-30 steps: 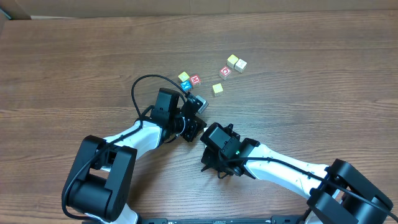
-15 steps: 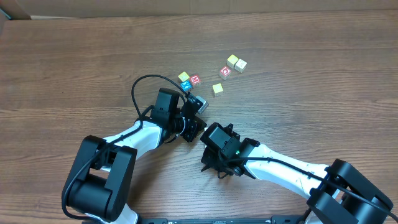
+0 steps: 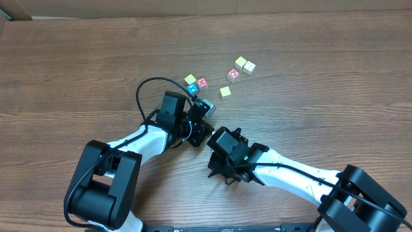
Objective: Flip 3 blocks
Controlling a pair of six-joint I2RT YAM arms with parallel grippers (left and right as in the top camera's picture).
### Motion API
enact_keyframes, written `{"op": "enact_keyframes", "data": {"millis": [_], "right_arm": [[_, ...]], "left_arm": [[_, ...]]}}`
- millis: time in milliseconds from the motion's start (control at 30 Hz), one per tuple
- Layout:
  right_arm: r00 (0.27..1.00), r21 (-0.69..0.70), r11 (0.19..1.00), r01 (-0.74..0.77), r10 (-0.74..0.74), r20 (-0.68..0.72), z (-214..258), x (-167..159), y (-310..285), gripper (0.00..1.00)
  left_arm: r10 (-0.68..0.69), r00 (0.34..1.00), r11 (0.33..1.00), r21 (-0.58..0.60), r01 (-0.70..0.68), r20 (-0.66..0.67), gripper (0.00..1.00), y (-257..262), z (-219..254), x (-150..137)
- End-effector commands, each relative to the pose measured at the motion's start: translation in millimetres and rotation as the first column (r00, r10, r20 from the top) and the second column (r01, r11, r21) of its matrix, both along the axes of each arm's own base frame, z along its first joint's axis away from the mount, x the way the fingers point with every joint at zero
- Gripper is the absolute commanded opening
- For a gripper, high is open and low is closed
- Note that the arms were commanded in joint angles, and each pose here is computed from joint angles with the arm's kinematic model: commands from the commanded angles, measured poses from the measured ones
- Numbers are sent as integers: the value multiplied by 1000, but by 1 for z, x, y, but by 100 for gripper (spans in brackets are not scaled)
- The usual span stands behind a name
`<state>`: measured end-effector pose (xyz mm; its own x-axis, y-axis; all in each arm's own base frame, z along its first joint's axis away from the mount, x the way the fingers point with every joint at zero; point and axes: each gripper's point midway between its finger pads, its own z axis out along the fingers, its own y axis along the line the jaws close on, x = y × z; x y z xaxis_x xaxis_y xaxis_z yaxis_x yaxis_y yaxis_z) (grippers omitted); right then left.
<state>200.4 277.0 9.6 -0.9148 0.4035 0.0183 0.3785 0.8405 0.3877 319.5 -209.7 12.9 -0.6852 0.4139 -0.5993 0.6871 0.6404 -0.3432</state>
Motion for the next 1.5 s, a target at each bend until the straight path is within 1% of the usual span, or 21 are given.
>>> {"op": "enact_keyframes", "data": {"millis": [0,267,567,700,867,1000,1300,1467], "right_arm": [[999,34,999,-4,3,34,12,10,11,4],[999,36,999,-4,2,36,12,11,11,4],[999,32,999,-4,3,33,11,10,10,4],[999,32,999,-4,3,33,11,10,10,4],[999,32,999,-4,3,33,11,10,10,4],[999,31,1000,-7,6,32,11,9,10,4],[997,17,998,-52,51,52,13,-7,21,4],[994,-2,998,-62,62,91,23,-17,24,4]], "left_arm": [[-27,1000,1000,4,27,-2,4,-2,-5,-5],[-26,1000,1000,6,26,-1,4,-2,-5,-5],[19,1000,998,53,-19,9,4,7,-10,1],[69,998,995,70,-69,4,4,16,-12,7],[140,990,988,63,-139,-11,4,31,-12,17],[166,986,984,60,-165,-14,4,40,-11,21],[175,984,983,61,-174,-13,4,43,-11,23],[178,984,982,62,-177,-14,4,43,-12,23]]}}
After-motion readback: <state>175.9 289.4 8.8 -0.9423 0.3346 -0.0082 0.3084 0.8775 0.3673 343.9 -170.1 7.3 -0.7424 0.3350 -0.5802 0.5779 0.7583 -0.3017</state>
